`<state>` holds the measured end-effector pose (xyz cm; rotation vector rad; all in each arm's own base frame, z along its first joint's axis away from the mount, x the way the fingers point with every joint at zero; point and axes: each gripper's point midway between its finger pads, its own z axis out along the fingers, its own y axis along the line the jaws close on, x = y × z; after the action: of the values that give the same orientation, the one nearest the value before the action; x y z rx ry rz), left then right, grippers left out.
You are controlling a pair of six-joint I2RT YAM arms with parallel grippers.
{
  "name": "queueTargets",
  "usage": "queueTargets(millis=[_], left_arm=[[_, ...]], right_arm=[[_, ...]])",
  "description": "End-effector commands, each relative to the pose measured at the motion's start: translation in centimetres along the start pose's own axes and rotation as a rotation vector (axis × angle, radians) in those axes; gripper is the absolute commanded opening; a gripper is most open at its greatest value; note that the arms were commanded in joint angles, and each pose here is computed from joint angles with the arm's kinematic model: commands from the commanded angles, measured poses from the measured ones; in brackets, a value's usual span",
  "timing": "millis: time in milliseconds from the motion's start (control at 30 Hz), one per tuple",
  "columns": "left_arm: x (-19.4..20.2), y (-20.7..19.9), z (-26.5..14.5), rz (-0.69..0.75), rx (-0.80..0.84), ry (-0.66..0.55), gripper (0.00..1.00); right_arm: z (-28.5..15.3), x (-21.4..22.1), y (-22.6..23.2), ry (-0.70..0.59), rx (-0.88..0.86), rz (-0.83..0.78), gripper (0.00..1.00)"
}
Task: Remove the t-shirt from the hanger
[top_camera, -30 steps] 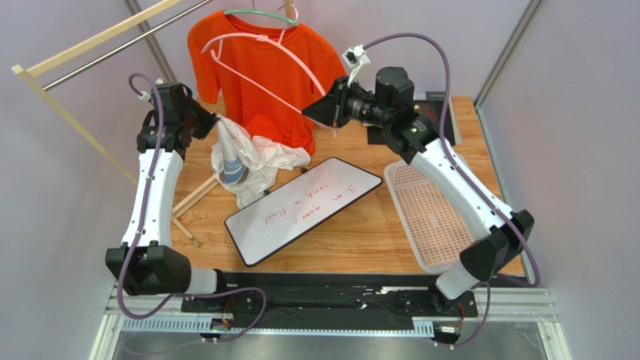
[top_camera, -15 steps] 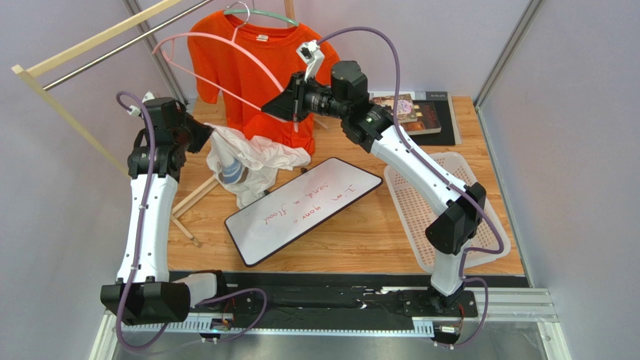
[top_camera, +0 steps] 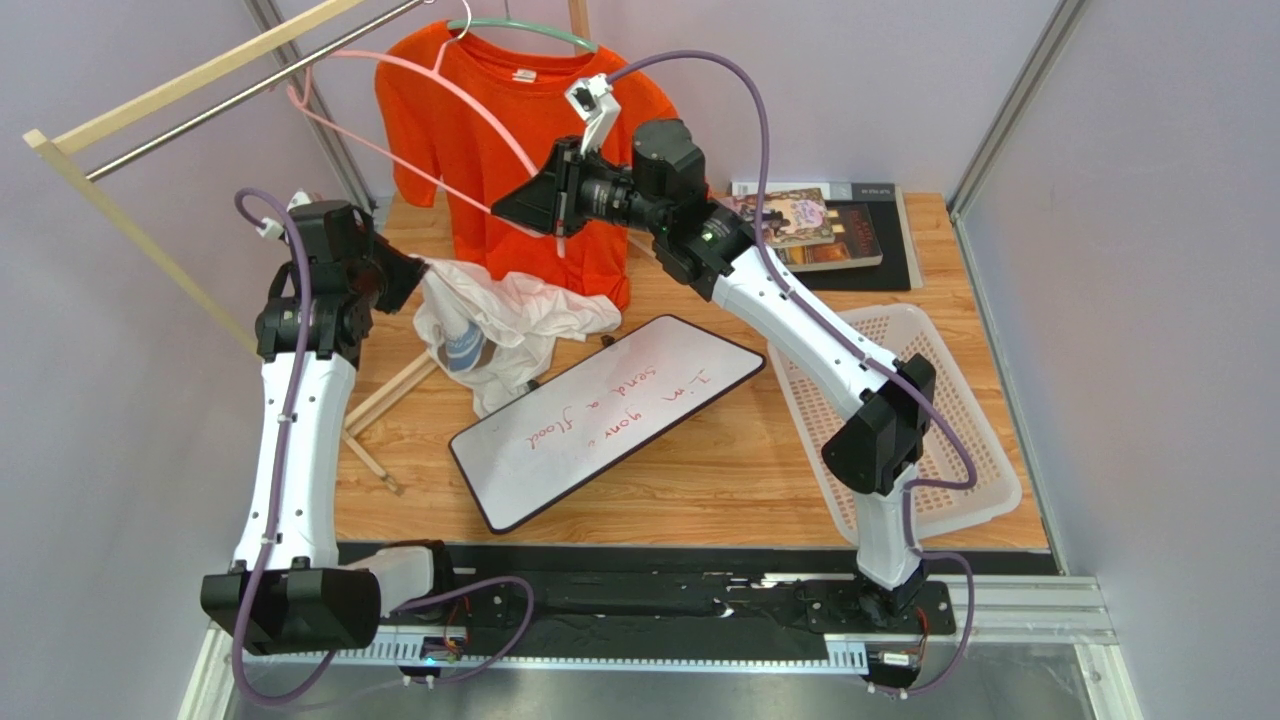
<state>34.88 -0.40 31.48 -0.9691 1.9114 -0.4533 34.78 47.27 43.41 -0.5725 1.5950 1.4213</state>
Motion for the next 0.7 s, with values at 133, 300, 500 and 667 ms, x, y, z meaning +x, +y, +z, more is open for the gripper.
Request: queueTargets(millis=[133, 300, 500, 667], left_arm=[[-0.6, -0.2, -1.2, 0.015, 0.02, -0.032, 0.0], [-0.6, 0.0, -1.3, 0.019, 0.019, -0.033, 0.0], [-0.6, 0.0, -1.3, 0.02, 0.017, -0.035, 0.0], [-0.4, 0.2, -1.3, 0.02, 0.014, -0.033, 0.0]], right_arm=[[1.0, -3.0, 2.0, -0.1, -0.06, -0.045, 0.0], [0.7, -2.7, 1.8, -0.093, -0.038, -0.066, 0.0], [-1.2, -3.2, 2.5, -0.115, -0.013, -0.082, 0.0], [-0.9, -3.7, 3.1, -0.117, -0.032, -0.09, 0.0]])
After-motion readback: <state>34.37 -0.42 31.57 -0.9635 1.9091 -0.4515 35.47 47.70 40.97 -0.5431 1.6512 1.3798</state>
